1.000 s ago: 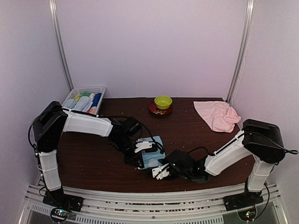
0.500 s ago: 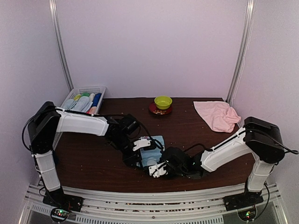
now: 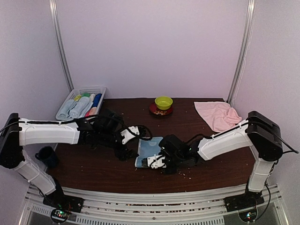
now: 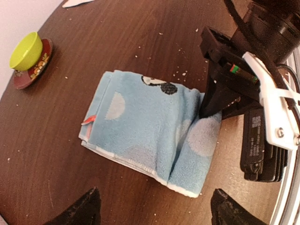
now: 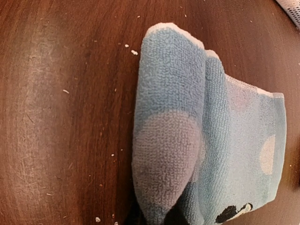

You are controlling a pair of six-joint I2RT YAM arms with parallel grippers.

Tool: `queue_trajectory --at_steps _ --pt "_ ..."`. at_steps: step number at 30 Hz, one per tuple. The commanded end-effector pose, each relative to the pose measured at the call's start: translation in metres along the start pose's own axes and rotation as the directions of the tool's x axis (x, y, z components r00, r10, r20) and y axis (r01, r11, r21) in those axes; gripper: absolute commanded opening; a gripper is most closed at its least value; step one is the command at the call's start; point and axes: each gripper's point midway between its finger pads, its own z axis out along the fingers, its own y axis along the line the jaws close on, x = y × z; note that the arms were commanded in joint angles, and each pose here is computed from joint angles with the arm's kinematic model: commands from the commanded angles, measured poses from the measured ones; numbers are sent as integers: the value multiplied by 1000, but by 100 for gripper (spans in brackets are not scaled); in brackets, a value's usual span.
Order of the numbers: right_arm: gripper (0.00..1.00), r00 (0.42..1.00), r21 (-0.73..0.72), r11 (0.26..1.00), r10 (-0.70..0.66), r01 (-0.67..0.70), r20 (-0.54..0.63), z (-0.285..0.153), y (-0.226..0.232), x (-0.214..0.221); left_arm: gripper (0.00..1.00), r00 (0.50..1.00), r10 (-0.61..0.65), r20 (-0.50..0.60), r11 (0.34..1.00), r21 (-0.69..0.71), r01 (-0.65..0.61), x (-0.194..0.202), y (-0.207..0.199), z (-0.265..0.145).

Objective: Roll the towels
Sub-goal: Roll the towel at the center of the board.

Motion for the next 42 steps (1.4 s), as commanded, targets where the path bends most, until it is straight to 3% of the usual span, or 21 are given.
queue_trajectory --at_steps 1,11,16,20,27,34,42 --pt "1 993 -239 964 111 -119 -49 5 29 11 82 989 63 133 983 -180 -39 -21 10 -7" --pt "4 954 -440 848 238 -295 -182 7 25 26 78 950 230 213 925 -351 -145 3 -9 -16" --pt "5 928 -525 766 288 -372 -237 7 29 30 78 901 349 257 884 -408 -227 3 -27 -30" --pt "5 908 -588 692 326 -419 -263 5 31 31 76 881 415 225 851 -439 -289 7 -34 -28" --pt "7 889 -631 626 340 -458 -307 3 33 36 72 866 490 101 801 -443 -401 18 -43 -2" --pt "7 876 -635 604 356 -481 -325 2 27 38 66 847 532 9 766 -431 -477 28 -46 25" --pt "6 870 -636 594 360 -491 -336 4 28 41 55 828 560 -9 745 -432 -509 29 -50 39"
